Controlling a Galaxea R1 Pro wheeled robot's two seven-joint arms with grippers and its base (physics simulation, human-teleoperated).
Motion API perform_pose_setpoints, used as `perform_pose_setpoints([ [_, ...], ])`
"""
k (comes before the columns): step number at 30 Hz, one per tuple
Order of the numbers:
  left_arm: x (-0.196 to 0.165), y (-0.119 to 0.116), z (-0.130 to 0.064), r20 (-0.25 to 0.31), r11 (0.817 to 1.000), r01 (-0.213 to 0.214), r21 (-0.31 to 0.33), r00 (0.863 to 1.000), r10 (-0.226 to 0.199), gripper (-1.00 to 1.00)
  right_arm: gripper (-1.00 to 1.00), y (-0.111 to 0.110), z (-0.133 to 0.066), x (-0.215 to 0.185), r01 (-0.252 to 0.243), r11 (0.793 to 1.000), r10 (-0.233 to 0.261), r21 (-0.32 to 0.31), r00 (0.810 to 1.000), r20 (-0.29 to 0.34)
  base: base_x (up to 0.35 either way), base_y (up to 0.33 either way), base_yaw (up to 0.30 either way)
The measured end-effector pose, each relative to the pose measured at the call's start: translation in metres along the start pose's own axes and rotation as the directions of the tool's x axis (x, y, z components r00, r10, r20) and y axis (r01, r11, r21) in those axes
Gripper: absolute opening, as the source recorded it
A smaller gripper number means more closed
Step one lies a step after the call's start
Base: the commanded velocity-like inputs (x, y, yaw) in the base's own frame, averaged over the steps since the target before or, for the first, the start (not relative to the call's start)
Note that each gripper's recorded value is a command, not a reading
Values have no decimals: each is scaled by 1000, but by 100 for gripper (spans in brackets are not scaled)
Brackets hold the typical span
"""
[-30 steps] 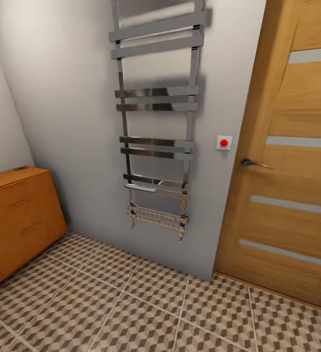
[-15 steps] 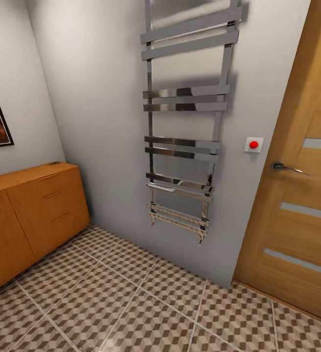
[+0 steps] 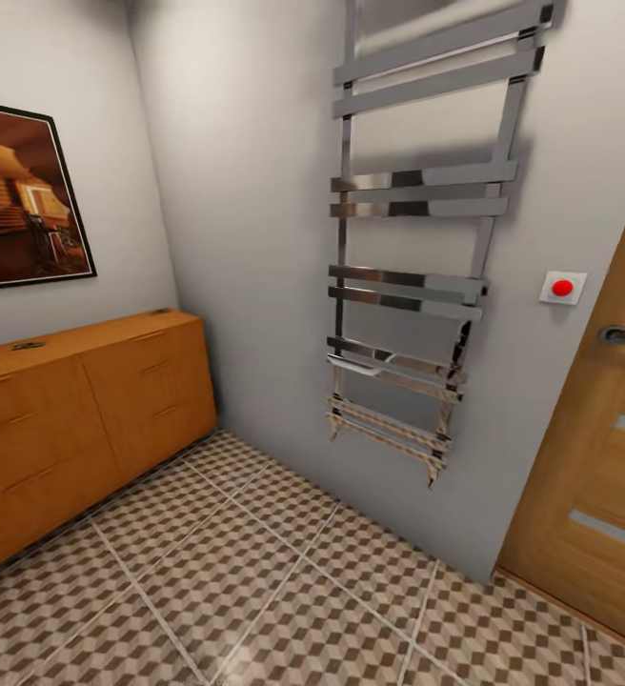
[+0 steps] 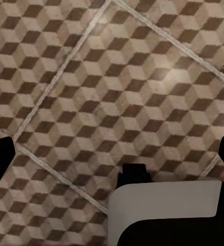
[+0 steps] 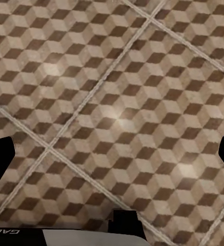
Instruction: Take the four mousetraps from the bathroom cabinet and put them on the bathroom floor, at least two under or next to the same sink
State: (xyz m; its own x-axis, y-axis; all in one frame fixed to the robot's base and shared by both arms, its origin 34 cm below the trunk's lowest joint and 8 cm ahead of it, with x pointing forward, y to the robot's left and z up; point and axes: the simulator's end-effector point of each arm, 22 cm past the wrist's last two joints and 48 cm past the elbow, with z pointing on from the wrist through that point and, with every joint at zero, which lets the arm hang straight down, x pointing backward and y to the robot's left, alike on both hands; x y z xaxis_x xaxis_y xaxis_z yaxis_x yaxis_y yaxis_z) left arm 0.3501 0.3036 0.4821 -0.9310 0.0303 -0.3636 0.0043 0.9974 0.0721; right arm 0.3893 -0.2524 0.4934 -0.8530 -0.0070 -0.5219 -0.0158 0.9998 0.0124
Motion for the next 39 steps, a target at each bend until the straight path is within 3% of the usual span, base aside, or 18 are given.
perform_pose_setpoints([
  [39, -1, 16, 0, 3, 1000, -5, -21, 1000, 5, 100, 100, 1, 0, 0, -3, 1000, 3, 0, 1000, 0, 0, -2, 286],
])
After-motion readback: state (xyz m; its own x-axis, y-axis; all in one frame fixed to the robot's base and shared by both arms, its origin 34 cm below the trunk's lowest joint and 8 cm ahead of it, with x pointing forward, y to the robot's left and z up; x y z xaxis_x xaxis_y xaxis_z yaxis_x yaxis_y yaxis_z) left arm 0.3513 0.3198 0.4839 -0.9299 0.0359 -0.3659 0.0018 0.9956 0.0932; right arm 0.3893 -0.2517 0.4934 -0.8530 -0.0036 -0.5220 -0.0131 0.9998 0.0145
